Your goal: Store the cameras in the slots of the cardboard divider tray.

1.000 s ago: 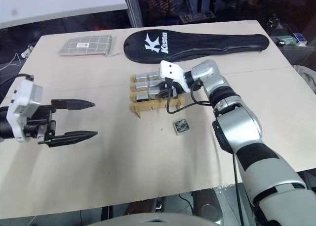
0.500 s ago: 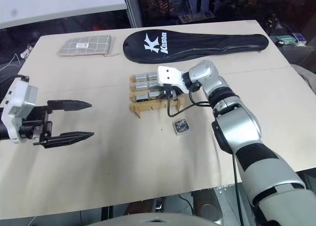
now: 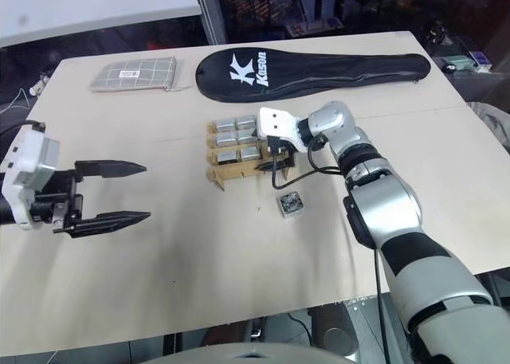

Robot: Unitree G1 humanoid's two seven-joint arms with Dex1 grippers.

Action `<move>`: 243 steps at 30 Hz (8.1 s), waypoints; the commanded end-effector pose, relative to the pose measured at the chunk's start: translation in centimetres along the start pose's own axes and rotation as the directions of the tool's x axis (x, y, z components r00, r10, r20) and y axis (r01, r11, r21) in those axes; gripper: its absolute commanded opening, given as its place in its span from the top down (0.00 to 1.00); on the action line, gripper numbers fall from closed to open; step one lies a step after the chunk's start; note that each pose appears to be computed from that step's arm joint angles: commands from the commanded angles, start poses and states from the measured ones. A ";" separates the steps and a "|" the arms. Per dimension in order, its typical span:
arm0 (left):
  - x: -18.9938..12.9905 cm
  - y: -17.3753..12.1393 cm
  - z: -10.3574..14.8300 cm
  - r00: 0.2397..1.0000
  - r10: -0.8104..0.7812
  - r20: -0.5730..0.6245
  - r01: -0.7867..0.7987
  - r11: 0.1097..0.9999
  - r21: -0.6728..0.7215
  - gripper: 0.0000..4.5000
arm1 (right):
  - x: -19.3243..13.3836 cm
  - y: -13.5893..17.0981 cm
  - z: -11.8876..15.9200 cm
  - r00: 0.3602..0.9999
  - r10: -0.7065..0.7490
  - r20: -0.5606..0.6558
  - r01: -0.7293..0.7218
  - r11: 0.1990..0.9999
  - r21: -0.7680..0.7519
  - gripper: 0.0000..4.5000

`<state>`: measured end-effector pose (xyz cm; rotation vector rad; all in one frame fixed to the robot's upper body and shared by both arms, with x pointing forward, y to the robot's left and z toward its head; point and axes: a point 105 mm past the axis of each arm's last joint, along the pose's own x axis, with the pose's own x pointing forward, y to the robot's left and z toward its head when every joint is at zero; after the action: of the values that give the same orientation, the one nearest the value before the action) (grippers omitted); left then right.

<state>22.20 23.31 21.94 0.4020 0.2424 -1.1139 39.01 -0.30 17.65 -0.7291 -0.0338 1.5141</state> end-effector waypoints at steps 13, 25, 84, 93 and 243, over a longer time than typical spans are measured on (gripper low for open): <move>1.1 0.9 0.9 0.997 -0.072 0.016 0.071 0.996 0.058 0.00 | -6.0 8.9 -1.6 0.994 0.067 0.090 -0.084 0.975 0.205 0.03; 1.4 1.2 1.2 0.995 -0.100 0.010 0.099 0.993 0.069 0.00 | -4.3 10.3 -4.0 0.997 0.071 -0.044 -0.067 0.994 0.085 0.03; 10.8 2.8 4.5 0.950 -0.128 0.286 0.221 0.920 -0.323 0.85 | -1.3 5.4 7.7 0.908 -0.260 0.327 0.418 0.546 -0.726 0.57; 10.6 2.5 2.5 0.970 -0.198 0.143 0.232 0.929 -0.288 0.85 | -1.6 5.3 7.6 0.910 -0.269 0.315 0.413 0.555 -0.722 0.57; 6.5 -3.3 -9.4 0.860 0.511 -0.001 -0.490 0.826 -0.279 0.01 | -19.6 20.9 -4.4 0.736 -0.674 -0.066 0.590 0.591 0.550 0.00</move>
<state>22.10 21.42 8.33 0.1178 0.2935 -0.5730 20.15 -22.04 12.17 -0.0675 0.0598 0.7993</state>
